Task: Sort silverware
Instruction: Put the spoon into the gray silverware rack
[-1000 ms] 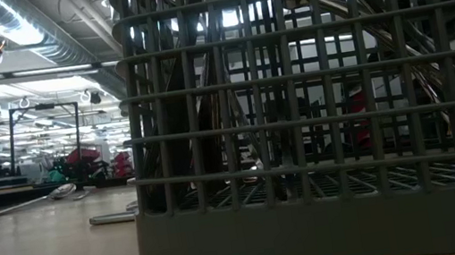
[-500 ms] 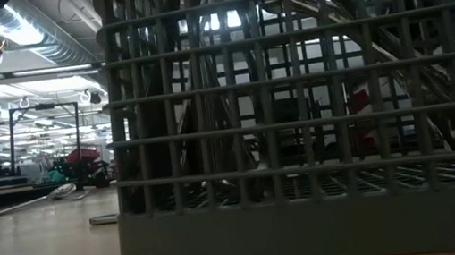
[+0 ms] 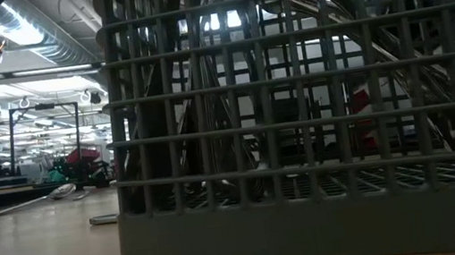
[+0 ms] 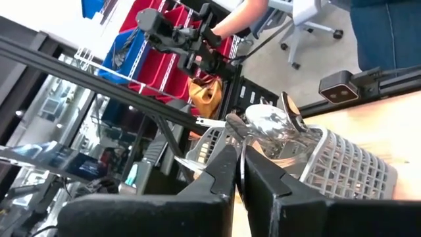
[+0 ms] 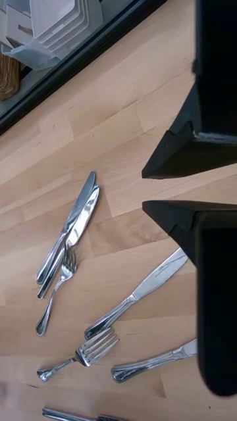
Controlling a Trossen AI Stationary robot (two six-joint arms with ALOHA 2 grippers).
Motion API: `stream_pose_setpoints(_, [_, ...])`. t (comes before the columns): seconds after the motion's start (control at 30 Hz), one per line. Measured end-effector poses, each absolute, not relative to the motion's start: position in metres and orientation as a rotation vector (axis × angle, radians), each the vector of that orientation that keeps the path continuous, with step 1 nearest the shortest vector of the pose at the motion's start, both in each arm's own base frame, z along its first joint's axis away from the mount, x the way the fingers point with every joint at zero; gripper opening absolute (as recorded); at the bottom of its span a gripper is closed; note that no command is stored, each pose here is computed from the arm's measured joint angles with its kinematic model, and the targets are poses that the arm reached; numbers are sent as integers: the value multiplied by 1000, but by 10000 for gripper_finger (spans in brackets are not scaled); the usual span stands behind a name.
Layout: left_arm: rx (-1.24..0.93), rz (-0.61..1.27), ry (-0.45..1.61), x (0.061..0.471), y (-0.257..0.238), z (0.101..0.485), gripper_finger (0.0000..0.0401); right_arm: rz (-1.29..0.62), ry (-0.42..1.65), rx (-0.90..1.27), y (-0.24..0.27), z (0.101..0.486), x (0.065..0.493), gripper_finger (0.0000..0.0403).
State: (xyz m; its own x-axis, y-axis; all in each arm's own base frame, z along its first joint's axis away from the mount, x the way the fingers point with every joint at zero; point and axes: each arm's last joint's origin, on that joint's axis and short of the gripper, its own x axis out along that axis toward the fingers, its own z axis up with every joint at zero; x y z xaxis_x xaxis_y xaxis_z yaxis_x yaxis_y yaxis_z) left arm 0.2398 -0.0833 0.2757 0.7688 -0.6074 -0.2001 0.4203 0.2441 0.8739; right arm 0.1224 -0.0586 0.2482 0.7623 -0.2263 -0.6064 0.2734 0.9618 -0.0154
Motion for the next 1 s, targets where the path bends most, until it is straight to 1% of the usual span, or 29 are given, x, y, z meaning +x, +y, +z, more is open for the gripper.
stream_pose_setpoints(0.17, [1121,-703,-200,240,-83,276,21,-272,650,76,-59,248,122,65])
stream_pose_setpoints(0.5, [1124,-708,-193,240,-83,275,78,-272,650,76,-59,248,122,65])
stream_pose_setpoints(0.77, [1176,-687,-203,240,-83,276,86,-272,651,76,-59,248,122,65])
stream_pose_setpoints(0.87, [1102,-576,-117,240,-79,279,82,-272,651,76,-59,248,122,65])
stream_pose_setpoints(1.0, [855,-271,84,238,-65,285,71,-271,651,76,-58,248,122,65])
